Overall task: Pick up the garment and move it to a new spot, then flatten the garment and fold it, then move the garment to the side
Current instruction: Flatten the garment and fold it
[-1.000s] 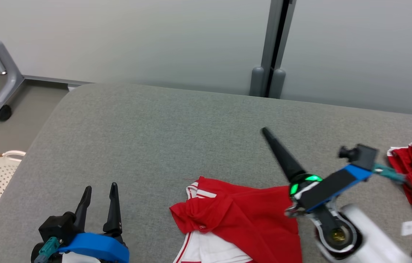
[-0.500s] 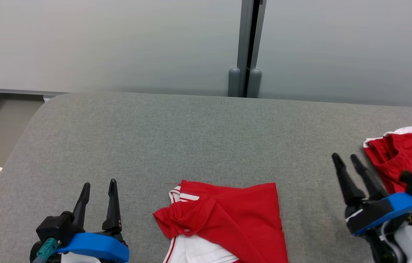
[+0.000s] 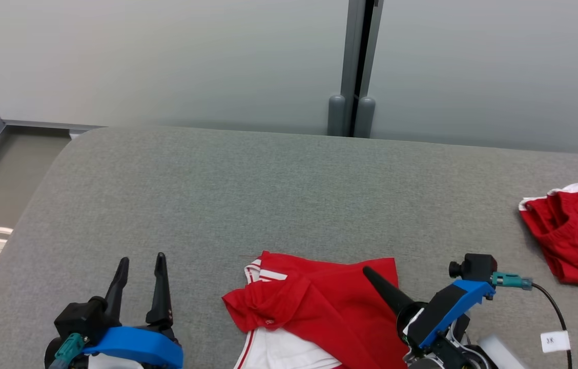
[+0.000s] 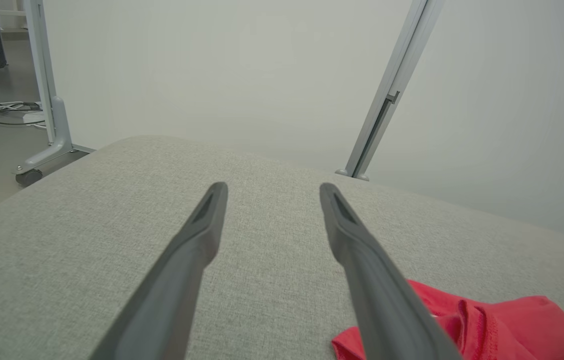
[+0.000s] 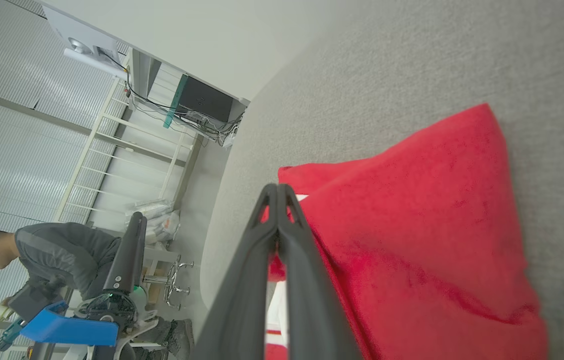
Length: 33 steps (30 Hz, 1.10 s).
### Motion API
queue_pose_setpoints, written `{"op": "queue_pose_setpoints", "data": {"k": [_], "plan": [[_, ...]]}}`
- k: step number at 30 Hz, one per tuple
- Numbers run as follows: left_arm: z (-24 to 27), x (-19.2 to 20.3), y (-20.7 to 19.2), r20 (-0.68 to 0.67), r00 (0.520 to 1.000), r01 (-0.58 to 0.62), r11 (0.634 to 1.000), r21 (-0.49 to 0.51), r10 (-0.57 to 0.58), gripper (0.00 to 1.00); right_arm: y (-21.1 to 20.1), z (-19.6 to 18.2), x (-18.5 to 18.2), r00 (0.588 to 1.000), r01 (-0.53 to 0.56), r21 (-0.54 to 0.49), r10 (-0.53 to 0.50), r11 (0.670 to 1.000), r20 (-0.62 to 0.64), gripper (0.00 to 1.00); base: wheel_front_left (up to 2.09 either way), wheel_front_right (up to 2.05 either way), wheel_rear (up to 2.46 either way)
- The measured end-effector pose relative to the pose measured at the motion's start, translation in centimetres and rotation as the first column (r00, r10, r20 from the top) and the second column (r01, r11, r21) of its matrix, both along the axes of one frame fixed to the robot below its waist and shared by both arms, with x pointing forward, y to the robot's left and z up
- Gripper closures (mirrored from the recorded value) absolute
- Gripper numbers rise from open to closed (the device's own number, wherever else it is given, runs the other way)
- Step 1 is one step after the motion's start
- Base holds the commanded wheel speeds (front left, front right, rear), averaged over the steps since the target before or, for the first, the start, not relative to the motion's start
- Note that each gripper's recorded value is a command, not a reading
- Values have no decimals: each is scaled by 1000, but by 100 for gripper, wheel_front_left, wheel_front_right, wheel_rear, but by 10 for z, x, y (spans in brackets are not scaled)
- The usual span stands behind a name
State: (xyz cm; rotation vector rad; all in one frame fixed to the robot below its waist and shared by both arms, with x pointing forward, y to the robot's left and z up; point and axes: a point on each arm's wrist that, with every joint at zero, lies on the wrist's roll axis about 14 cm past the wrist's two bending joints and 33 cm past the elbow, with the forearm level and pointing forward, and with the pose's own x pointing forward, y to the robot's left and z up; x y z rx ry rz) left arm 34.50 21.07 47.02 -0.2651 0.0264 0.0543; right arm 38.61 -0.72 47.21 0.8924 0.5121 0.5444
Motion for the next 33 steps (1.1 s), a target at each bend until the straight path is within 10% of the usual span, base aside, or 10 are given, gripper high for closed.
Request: {"op": "queue_pose_setpoints", "data": {"k": [21, 33], "plan": [[-14, -29, 39, -48, 990, -129, 992, 5, 129, 0, 51, -76, -18, 879, -258, -1, 234, 966, -416, 100, 0, 0, 0], [-13, -21, 30, -44, 995, -94, 996, 5, 95, 0, 96, -42, -84, 797, -523, 59, 513, 850, -320, 100, 0, 0, 0]]}}
